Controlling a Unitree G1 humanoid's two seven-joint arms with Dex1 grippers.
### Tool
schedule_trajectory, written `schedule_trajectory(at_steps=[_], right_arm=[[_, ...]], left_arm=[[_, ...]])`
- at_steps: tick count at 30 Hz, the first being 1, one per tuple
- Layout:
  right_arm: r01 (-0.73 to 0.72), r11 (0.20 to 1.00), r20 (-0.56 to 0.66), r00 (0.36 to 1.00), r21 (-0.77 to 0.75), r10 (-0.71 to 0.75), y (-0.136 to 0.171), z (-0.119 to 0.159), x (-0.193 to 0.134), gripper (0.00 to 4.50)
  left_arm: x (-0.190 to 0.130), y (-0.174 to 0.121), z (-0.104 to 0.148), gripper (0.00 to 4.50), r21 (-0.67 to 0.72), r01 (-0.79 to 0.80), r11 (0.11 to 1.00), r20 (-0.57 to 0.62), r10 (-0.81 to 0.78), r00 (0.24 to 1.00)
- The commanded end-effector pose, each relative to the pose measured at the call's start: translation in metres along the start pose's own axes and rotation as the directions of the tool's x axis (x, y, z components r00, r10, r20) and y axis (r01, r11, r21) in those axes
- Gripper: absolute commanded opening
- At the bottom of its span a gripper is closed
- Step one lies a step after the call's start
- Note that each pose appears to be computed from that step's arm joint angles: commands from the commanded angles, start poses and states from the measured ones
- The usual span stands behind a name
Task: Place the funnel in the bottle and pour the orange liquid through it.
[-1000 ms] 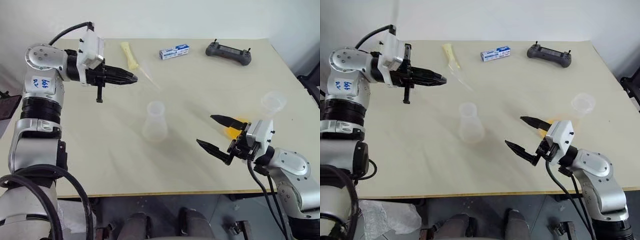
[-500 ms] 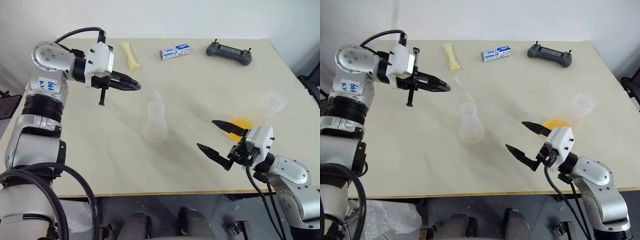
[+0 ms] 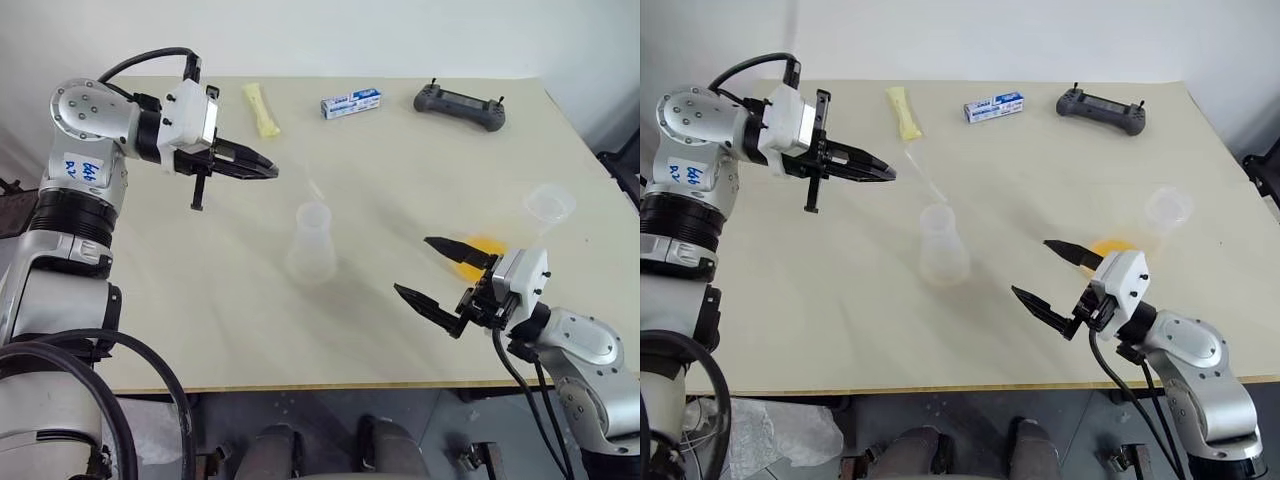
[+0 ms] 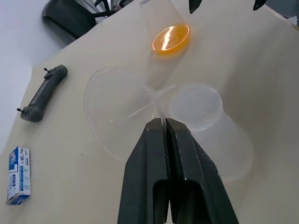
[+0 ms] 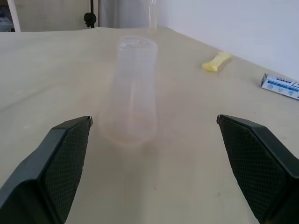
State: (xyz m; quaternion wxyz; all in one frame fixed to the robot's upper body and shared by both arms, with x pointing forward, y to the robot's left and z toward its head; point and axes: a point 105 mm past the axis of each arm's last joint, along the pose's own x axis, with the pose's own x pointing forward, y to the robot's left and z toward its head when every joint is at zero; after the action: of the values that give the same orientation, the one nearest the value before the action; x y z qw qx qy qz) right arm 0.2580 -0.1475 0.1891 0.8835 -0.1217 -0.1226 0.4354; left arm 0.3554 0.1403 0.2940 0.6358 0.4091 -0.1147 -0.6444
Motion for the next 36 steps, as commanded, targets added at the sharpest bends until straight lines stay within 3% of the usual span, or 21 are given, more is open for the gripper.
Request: schedule_trajectory(at_steps=[1,12,18,24,27,36], right_arm=[[-0.003,1.000,0.021,1.000,-0.029,0.003,-0.002,0.009,-0.001,4.50],[0.000,0.999,0.020,1.000,-0.032,0.001,-0.003,0.009,-0.002,4.50],[0.006,0.999,0.020,1.000,-0.035,-0.005,-0.002,0.008,-0.003,4.50],[0.015,0.999,0.021,1.000,-0.038,-0.014,-0.002,0.008,-0.004,4.50],[0.022,0.999,0.027,0.999,-0.040,-0.021,-0.003,0.008,-0.004,4.50],[0.029,0.998,0.033,0.999,-0.050,-0.028,-0.005,0.009,-0.005,4.50]], left_arm=[[-0.002,-0.014,0.005,0.03,0.051,0.125,0.991,-0.010,-0.125,0.992],[0.012,-0.012,0.010,0.03,0.155,0.192,0.969,-0.055,-0.186,0.981],[0.019,-0.013,0.008,0.03,0.239,0.285,0.928,-0.164,-0.251,0.954],[0.027,-0.011,0.018,0.03,0.311,0.338,0.888,-0.192,-0.290,0.938],[0.029,-0.011,0.022,0.65,0.316,0.343,0.885,-0.182,-0.298,0.937],[0.026,-0.010,0.033,3.33,0.283,0.311,0.907,-0.108,-0.292,0.950]])
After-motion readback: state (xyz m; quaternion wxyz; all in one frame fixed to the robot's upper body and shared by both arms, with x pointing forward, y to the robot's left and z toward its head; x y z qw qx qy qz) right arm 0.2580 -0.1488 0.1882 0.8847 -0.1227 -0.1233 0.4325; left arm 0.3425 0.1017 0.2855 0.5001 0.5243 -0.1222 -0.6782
